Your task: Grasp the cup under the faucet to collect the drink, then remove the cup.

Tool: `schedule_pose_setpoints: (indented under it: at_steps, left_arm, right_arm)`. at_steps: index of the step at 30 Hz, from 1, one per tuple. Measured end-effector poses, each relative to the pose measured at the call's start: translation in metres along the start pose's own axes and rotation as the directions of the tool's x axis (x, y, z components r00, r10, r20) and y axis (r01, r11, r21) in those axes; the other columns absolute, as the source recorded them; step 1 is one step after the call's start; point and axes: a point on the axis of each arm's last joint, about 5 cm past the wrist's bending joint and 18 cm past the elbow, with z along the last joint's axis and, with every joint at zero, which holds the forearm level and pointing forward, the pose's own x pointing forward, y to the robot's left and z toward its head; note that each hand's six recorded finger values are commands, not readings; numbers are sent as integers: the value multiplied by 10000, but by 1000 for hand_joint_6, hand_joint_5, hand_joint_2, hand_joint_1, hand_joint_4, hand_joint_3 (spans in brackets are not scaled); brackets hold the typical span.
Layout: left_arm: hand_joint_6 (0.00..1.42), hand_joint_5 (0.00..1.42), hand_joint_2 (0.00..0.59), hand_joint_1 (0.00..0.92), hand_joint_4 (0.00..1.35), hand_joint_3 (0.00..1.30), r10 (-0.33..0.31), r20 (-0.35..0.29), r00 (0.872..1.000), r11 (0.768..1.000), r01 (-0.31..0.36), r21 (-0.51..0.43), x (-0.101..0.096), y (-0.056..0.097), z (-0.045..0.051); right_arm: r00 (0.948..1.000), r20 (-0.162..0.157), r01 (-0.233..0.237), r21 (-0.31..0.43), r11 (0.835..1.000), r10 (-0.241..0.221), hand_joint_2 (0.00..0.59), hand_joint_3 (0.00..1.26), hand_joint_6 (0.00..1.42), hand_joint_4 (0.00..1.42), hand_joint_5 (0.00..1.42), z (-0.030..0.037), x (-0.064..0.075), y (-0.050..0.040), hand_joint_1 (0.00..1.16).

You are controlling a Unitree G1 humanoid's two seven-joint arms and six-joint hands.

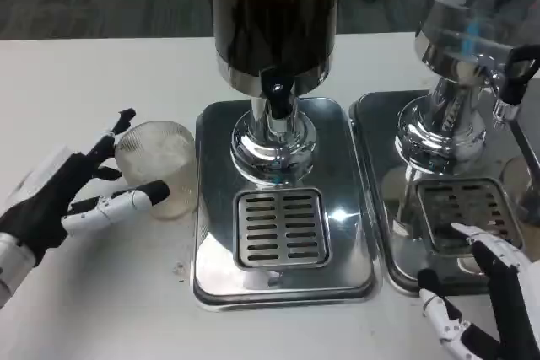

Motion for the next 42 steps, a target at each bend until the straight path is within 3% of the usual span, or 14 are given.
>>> schedule_pose_setpoints:
  at_steps: [42]
  left_arm:
    - [316, 192, 8, 242, 47, 0, -229, -541, 9983, 9990, 250, 377, 86, -48, 23]
  right_arm:
    - [10000, 42, 36, 79, 10000, -36, 404, 326, 343, 234, 221, 29, -24, -14, 457]
